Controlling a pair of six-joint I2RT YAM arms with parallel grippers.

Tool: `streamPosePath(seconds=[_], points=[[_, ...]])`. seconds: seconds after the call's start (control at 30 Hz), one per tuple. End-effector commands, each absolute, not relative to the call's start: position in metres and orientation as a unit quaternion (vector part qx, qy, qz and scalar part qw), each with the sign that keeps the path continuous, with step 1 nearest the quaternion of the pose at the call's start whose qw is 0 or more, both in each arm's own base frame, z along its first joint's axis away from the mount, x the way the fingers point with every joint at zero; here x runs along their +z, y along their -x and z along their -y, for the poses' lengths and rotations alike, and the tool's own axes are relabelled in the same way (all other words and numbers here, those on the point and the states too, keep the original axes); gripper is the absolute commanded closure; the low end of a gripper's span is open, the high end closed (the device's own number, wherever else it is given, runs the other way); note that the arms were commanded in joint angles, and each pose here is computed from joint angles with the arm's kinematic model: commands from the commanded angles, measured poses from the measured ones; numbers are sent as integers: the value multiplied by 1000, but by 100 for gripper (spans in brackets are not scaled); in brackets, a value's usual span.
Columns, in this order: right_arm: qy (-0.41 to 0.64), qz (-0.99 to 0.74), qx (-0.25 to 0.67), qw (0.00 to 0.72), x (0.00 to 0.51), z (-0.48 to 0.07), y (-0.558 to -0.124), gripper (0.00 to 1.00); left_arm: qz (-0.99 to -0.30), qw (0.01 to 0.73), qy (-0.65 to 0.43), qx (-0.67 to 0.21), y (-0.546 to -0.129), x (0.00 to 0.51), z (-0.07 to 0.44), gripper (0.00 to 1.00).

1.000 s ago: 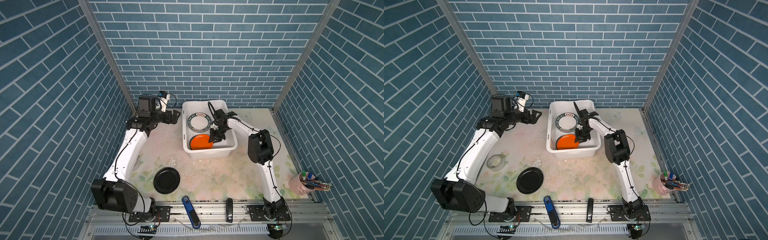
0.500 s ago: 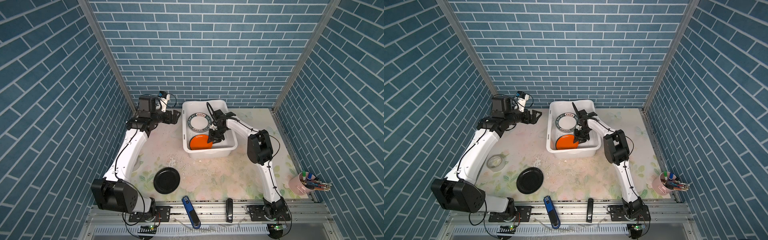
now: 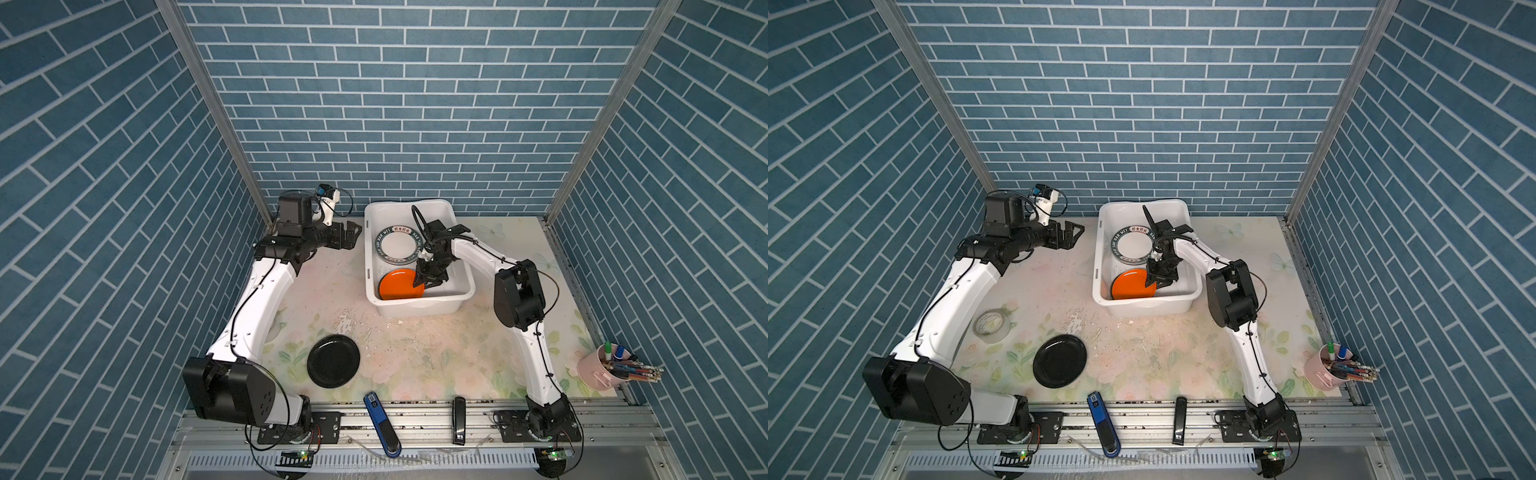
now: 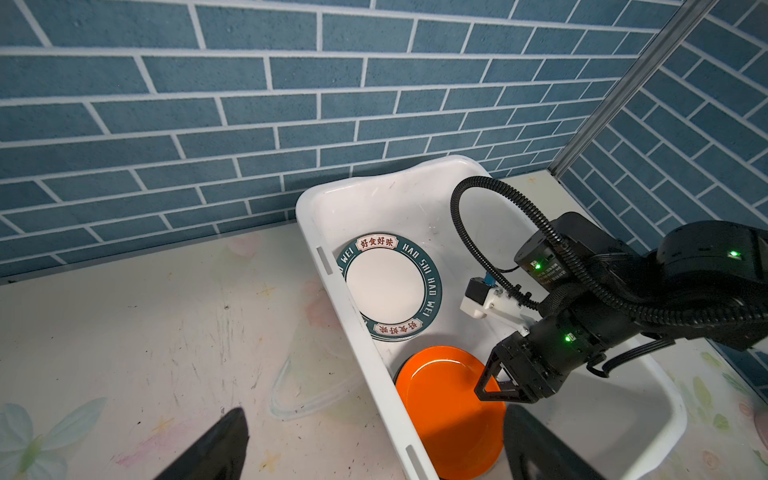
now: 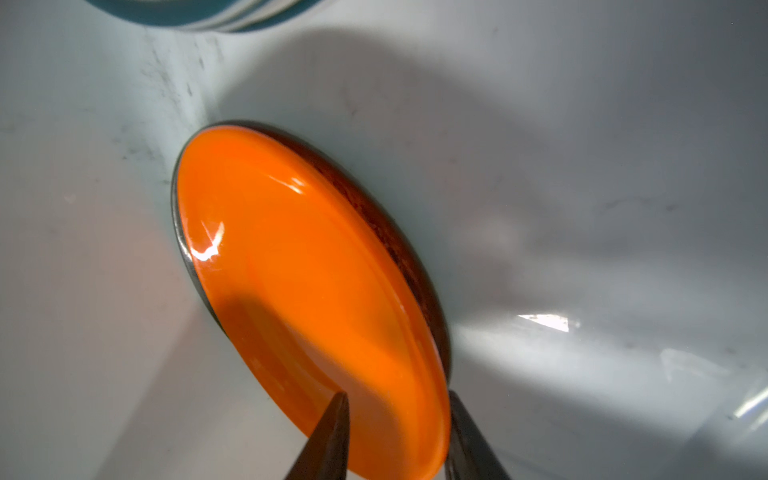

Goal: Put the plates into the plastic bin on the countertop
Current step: 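Press the orange plate flat onto the floral plate with the right gripper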

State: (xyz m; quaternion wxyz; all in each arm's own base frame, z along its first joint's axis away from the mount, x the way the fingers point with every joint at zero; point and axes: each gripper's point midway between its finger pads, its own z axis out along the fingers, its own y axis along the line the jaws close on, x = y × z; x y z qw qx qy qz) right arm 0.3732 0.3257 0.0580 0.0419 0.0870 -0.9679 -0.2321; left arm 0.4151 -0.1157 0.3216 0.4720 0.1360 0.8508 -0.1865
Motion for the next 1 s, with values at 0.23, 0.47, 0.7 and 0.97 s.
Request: streamPosePath(seconds=[0.23, 0.47, 0.7, 0.97], points=[[-87, 973, -209, 32, 69, -319, -370, 57, -848, 473, -135, -196, -414, 322, 118, 3], [-90, 972, -218, 22, 79, -323, -374, 57, -850, 470, -136, -196, -415, 320, 118, 3], [-97, 972, -214, 12, 91, -320, -373, 57, -853, 468, -135, -188, -415, 318, 116, 3], [-105, 974, -199, -17, 113, -312, -385, 56, -862, 459, -131, -172, -414, 313, 104, 0]])
